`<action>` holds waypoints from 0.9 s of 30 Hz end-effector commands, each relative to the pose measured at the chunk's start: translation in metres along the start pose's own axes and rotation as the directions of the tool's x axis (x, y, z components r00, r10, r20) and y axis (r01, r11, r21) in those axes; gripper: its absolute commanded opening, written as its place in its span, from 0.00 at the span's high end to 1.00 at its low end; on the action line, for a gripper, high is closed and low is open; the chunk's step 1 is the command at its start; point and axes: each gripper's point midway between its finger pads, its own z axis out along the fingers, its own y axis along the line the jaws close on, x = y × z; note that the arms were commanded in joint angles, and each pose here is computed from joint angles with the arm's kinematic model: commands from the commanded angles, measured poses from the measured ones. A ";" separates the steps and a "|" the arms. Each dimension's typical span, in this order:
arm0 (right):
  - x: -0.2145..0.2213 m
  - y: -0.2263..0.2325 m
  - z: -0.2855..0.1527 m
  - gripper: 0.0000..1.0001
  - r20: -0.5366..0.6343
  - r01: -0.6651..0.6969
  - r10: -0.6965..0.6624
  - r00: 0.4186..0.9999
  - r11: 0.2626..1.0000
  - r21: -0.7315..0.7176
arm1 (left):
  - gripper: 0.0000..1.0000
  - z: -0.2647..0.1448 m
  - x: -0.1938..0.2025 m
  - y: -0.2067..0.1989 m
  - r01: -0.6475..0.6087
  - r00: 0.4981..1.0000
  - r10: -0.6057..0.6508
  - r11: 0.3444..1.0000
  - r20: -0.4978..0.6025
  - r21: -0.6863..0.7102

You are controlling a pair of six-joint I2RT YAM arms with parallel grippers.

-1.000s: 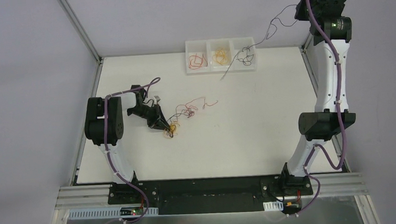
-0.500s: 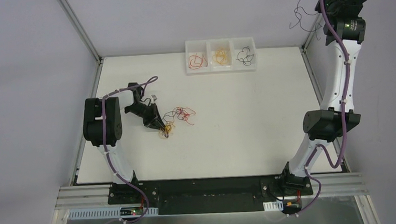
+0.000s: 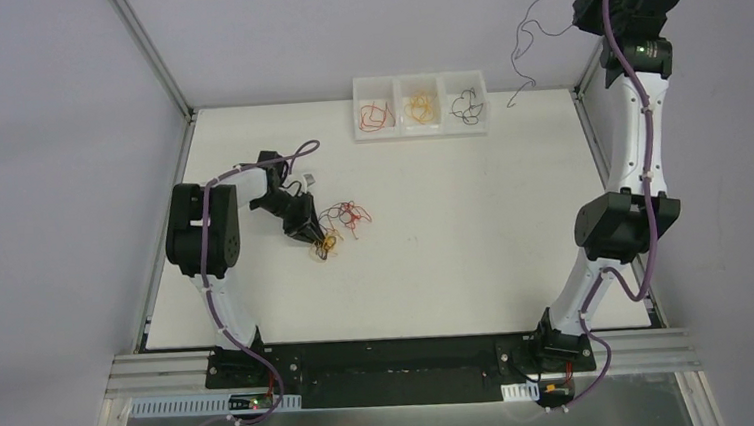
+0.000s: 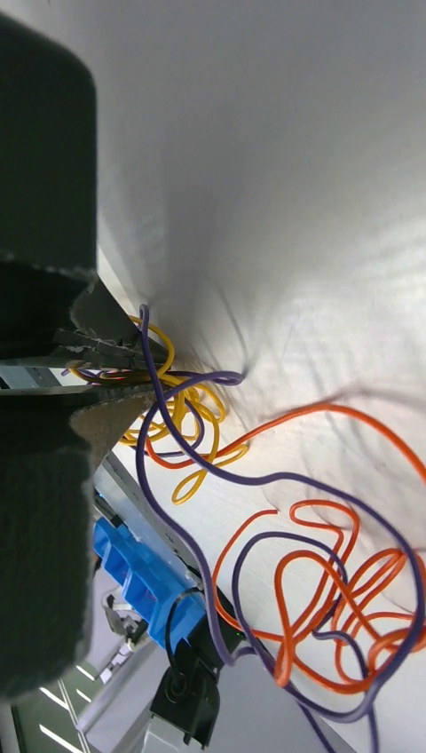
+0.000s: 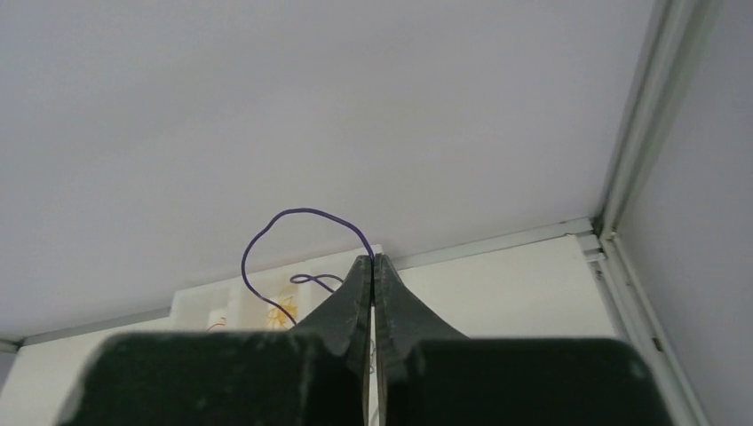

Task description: Untangle the cables

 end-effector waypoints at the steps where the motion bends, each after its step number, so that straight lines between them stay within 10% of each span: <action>1: -0.001 0.044 0.021 1.00 0.031 -0.129 0.136 0.990 0.977 -0.168 | 0.91 -0.009 -0.001 -0.010 -0.079 0.997 0.079 0.997 0.021 -0.008; 27: 0.034 0.088 0.121 1.00 0.169 -0.110 0.153 0.974 0.965 -0.238 | 0.91 -0.013 0.010 0.001 -0.097 0.995 0.096 0.993 -0.012 -0.069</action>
